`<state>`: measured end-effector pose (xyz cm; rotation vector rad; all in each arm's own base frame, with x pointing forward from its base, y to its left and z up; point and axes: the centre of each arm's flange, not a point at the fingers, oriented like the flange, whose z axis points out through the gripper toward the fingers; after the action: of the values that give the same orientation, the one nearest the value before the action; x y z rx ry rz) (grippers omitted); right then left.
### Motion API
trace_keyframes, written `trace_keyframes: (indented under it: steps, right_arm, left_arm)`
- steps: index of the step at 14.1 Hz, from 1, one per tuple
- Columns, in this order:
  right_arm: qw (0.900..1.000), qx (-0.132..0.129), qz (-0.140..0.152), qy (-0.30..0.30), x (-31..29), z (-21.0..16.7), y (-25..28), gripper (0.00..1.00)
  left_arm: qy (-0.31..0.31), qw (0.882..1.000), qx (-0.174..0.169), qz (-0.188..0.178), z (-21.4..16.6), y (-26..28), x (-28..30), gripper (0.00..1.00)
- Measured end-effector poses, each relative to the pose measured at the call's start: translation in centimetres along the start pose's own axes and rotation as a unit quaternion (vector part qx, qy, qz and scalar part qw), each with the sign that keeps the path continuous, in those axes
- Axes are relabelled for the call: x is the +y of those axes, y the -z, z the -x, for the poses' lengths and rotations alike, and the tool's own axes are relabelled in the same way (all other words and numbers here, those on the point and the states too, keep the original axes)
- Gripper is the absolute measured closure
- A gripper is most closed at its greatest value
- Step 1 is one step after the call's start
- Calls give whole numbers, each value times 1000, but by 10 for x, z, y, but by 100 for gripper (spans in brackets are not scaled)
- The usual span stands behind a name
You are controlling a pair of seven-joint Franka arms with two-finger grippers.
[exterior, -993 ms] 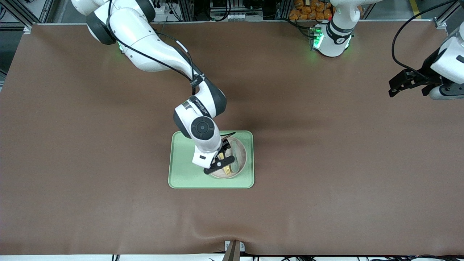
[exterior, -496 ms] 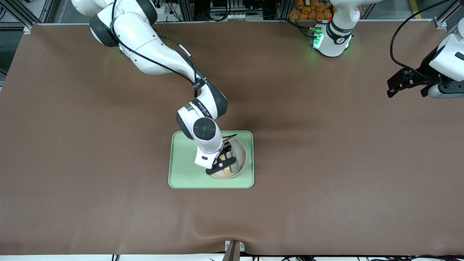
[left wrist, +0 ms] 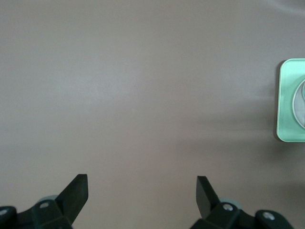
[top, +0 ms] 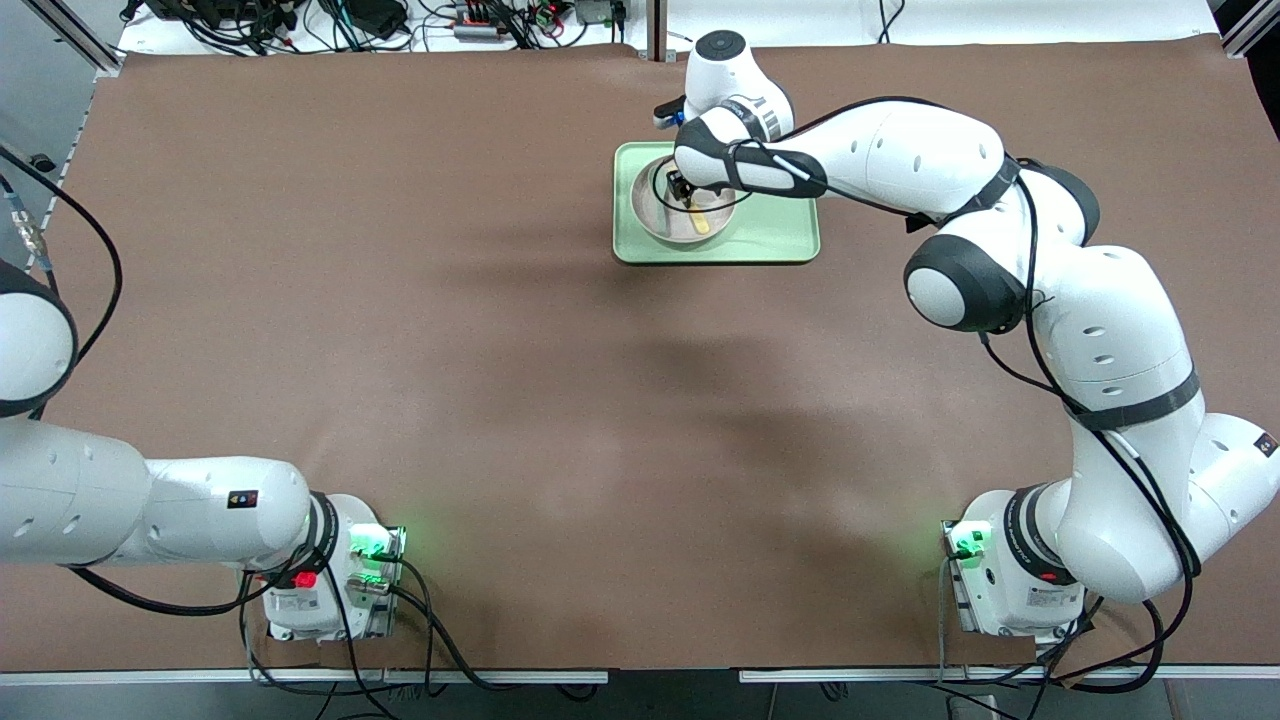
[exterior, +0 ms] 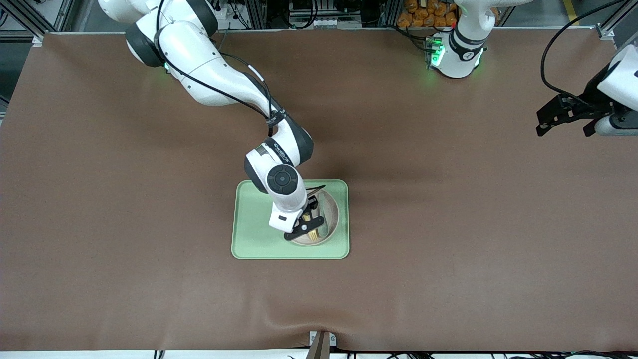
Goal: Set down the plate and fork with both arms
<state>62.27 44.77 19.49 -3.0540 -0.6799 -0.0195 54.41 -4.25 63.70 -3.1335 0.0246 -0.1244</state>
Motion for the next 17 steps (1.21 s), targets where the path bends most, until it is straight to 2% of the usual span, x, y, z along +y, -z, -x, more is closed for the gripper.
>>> trace_keyframes:
  steps: [3,5,6,7,14,15,16,17]
  right_arm:
    - [1000,0,0,0,-1,0,-1,37]
    - [1000,0,-1,2,-5,1,-1,49]
    - [1000,0,-1,1,-8,2,-2,50]
    - [1000,0,-1,-2,-10,2,-2,55]
    - [1000,0,-1,-5,-15,3,-2,68]
    - [1000,0,-1,-7,-15,3,-2,76]
    - [1000,0,-1,-11,-15,3,-2,76]
    - [1000,1,-1,-16,-15,3,-2,82]
  left_arm:
    - [2,1000,-8,0,-4,1,-4,0]
    - [6,1000,-9,1,-5,4,-9,0]
    - [8,1000,-8,1,-5,6,-11,0]
    - [10,1000,-6,1,-5,8,-13,0]
    - [13,1000,-2,1,-5,13,-17,0]
    - [13,1000,-1,1,-5,14,-17,0]
    - [13,1000,0,1,-6,14,-17,0]
    - [13,1000,1,1,-6,15,-17,0]
